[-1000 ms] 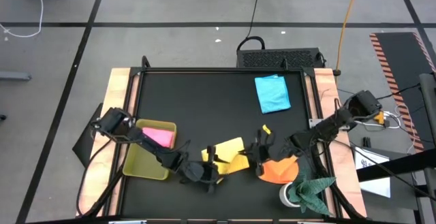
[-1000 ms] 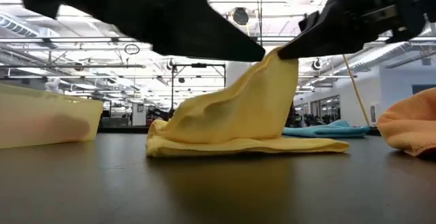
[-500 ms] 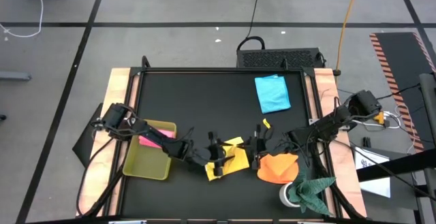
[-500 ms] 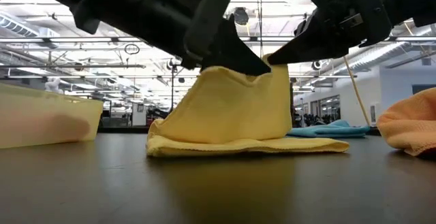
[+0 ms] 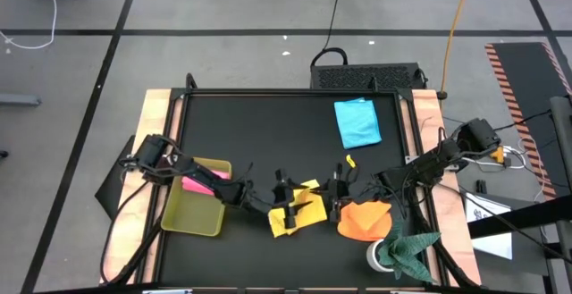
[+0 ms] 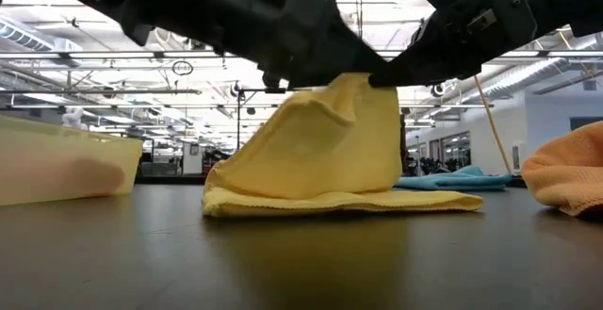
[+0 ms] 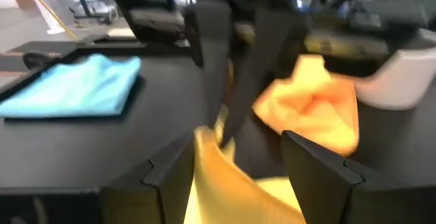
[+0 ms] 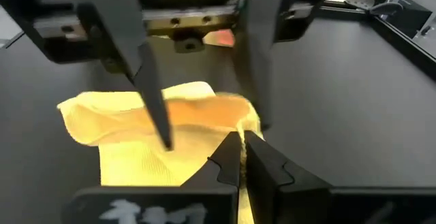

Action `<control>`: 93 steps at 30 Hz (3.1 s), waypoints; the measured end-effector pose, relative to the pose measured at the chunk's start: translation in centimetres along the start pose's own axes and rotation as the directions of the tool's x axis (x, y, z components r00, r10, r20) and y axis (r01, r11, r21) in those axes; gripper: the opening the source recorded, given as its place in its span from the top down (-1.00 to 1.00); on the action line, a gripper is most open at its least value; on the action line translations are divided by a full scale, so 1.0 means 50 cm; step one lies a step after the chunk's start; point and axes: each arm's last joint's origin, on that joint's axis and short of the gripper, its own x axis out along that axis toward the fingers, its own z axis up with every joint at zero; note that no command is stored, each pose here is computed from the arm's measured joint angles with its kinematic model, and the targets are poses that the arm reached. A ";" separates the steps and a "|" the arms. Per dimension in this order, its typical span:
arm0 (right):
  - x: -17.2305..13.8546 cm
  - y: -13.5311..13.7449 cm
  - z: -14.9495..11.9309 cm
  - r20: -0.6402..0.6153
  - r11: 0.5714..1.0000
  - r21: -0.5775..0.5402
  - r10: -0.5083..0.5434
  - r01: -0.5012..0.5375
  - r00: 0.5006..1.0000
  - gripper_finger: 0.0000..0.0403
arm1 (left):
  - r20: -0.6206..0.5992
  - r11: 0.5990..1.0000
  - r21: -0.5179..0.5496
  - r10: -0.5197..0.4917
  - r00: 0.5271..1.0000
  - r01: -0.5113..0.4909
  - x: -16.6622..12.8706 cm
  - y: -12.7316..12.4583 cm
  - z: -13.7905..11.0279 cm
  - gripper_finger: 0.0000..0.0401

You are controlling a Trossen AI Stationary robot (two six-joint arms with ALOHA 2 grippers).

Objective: Fold microfiber towels
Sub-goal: Fold the yellow microfiber towel

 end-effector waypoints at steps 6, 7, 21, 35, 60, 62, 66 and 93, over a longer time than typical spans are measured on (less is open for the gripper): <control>0.000 0.000 0.007 0.034 1.000 0.016 0.001 -0.001 0.999 0.99 | -0.016 1.000 -0.007 0.025 1.000 -0.025 0.009 0.020 -0.001 -0.09; 0.000 0.000 0.008 0.041 1.000 0.019 0.000 -0.001 0.999 0.99 | -0.026 1.000 -0.005 0.028 0.999 -0.028 0.010 0.022 -0.003 -0.09; 0.000 -0.005 0.008 0.041 0.998 0.021 -0.065 0.065 0.997 0.99 | -0.188 1.000 0.011 -0.024 0.982 0.027 -0.017 -0.022 -0.041 -0.09; 0.000 -0.005 0.006 0.033 0.997 0.050 -0.064 0.063 0.997 0.99 | -0.373 0.951 0.272 -0.034 0.927 0.145 -0.107 -0.114 -0.086 -0.09; 0.000 -0.004 0.003 0.018 0.996 0.072 -0.053 0.051 0.998 0.99 | -0.134 0.885 0.466 0.077 0.988 -0.006 -0.107 -0.186 -0.137 -0.09; 0.000 -0.004 0.003 0.018 0.996 0.072 -0.053 0.051 0.998 0.99 | -0.135 0.909 0.416 0.086 0.987 -0.023 -0.101 -0.180 -0.136 -0.09; 0.000 -0.004 0.003 0.018 0.996 0.070 -0.053 0.051 0.998 0.99 | -0.149 0.951 0.308 0.079 0.986 -0.030 -0.092 -0.170 -0.135 -0.07; 0.020 -0.071 0.011 0.027 0.960 -0.034 -0.279 0.279 0.960 0.99 | -0.162 0.879 0.346 0.400 0.902 -0.328 -0.217 -0.067 0.031 0.98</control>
